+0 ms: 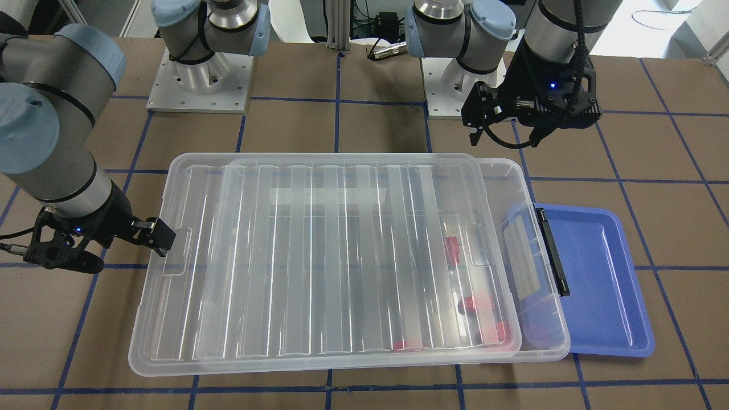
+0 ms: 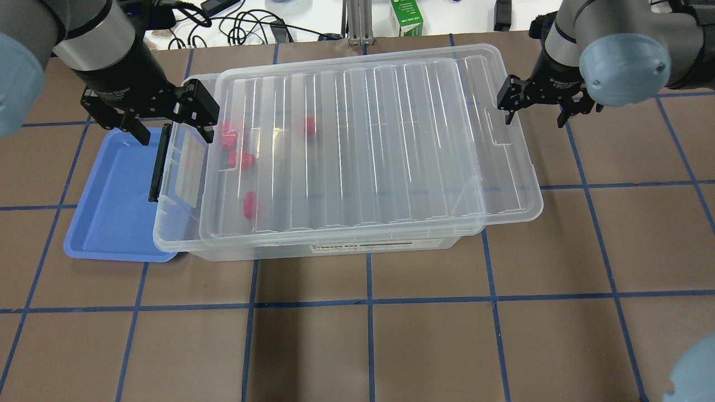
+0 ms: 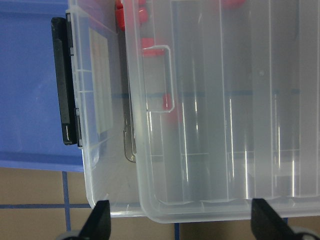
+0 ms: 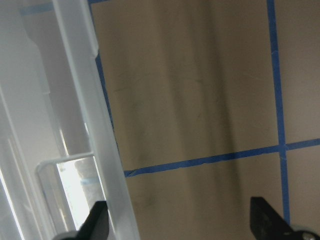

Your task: Place red block in blue tray from box

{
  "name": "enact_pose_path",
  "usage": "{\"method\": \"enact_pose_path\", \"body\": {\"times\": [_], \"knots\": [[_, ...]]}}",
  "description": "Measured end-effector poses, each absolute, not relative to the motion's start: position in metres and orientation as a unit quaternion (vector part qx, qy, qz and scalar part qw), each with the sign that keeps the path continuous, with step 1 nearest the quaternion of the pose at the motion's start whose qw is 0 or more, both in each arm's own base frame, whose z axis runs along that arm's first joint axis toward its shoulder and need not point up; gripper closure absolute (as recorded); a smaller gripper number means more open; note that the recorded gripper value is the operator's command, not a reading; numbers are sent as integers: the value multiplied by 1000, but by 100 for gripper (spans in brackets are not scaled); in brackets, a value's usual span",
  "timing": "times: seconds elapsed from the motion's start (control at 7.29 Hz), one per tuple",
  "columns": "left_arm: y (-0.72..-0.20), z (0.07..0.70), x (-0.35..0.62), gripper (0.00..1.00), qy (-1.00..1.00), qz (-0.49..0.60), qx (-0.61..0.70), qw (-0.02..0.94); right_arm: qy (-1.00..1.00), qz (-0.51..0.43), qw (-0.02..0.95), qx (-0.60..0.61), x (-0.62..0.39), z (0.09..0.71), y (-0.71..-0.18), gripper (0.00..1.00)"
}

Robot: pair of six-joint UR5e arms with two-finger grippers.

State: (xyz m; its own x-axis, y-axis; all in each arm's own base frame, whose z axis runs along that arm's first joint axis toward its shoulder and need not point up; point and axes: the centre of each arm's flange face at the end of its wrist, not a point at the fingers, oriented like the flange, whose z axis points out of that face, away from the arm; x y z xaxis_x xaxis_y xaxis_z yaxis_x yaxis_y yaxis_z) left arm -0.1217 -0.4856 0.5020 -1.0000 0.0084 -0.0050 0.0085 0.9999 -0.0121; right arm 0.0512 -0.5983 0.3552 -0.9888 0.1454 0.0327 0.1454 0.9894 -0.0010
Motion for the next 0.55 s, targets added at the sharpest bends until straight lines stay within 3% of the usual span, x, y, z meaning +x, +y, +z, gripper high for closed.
{"method": "enact_pose_path", "body": {"times": [0.55], "knots": [[-486, 502, -121, 0, 1000, -6, 6, 4, -998, -2, 26, -56, 3, 359, -601, 0]]}}
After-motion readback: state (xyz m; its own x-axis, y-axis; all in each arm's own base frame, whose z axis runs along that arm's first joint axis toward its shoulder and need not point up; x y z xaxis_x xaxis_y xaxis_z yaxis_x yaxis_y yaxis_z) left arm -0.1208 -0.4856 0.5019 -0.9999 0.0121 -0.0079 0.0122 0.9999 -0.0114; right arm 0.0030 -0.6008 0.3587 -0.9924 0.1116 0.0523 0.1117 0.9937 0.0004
